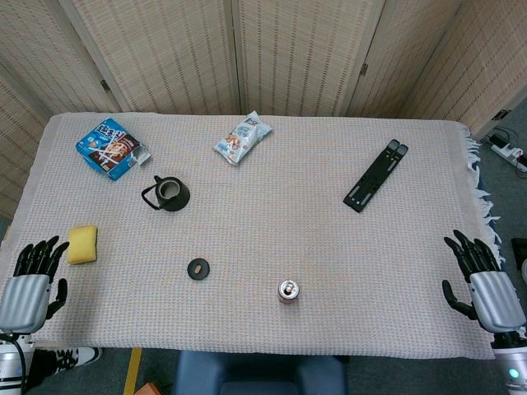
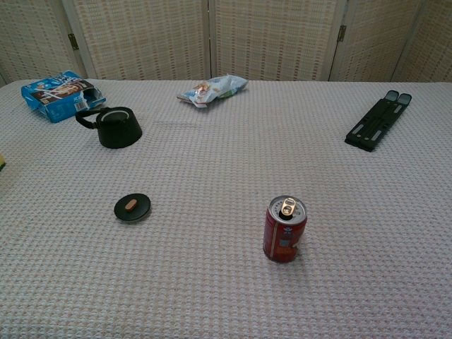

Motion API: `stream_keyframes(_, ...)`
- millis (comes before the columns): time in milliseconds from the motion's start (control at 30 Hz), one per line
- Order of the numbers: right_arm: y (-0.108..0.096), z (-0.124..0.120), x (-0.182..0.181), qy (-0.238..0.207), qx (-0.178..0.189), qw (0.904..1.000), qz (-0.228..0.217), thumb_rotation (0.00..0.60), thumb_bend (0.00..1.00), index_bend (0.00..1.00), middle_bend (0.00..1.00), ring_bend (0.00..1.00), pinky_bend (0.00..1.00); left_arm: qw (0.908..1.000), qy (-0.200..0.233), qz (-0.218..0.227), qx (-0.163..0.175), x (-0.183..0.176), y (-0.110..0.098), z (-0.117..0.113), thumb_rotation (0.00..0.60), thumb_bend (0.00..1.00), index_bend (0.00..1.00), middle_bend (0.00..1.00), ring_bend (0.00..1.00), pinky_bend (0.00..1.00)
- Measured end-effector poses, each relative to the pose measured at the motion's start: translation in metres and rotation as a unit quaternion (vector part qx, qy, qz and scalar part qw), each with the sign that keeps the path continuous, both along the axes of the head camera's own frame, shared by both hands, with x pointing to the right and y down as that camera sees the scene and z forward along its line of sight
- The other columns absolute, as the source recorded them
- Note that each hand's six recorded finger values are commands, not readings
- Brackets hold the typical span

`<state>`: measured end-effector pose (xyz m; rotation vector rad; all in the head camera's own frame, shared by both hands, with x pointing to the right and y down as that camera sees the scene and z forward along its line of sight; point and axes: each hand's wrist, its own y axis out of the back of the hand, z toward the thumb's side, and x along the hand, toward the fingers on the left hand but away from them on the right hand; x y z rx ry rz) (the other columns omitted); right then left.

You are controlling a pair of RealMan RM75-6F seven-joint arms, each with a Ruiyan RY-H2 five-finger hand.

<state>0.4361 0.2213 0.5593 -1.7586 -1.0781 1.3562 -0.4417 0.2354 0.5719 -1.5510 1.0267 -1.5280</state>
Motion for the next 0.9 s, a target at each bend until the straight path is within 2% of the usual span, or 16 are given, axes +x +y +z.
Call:
stream_keyframes(300,-0.002,0.001,0.001,0.006,0.002,1.0000,0.007,0.600,0.52,0.00,0.03,0.09,0.00,0.9999,0.005,0.012,0.001,0.007,-0.005,0.005,0.600,0.58,0.11,0.00,0.04,0.00)
stream_keyframes(400,-0.003,-0.001,0.002,0.007,0.007,0.9999,0.008,0.600,0.52,0.00,0.03,0.09,0.00,0.9996,0.011,0.026,0.004,0.012,-0.010,0.006,0.600,0.58,0.15,0.01,0.08,0.04)
stream_keyframes(500,-0.005,-0.005,0.002,0.007,0.015,0.9998,0.007,0.600,0.52,0.00,0.03,0.09,0.00,0.9985,0.024,0.049,0.003,0.021,-0.018,0.008,0.600,0.57,0.21,0.08,0.18,0.16)
stream_keyframes(600,-0.005,-0.008,0.003,0.009,0.021,0.9997,0.007,0.600,0.52,0.00,0.03,0.09,0.00,0.9961,0.042,0.077,-0.005,0.033,-0.027,0.013,0.600,0.51,0.24,0.14,0.28,0.26)
stream_keyframes(700,-0.005,-0.011,0.005,0.012,0.026,0.9996,0.010,0.600,0.52,0.00,0.03,0.09,0.00,0.9913,0.058,0.117,-0.017,0.050,-0.039,0.020,0.600,0.40,0.26,0.20,0.45,0.45)
stream_keyframes(800,-0.004,-0.014,0.007,0.015,0.027,0.9995,0.013,0.600,0.52,0.00,0.03,0.09,0.00,0.9858,0.068,0.151,-0.031,0.064,-0.047,0.028,0.600,0.34,0.27,0.23,0.56,0.60)
stream_keyframes(900,-0.004,-0.015,0.009,0.017,0.028,0.9993,0.015,0.600,0.52,0.00,0.03,0.09,0.00,0.9776,0.074,0.191,-0.050,0.081,-0.053,0.038,0.600,0.30,0.27,0.23,0.61,0.65)
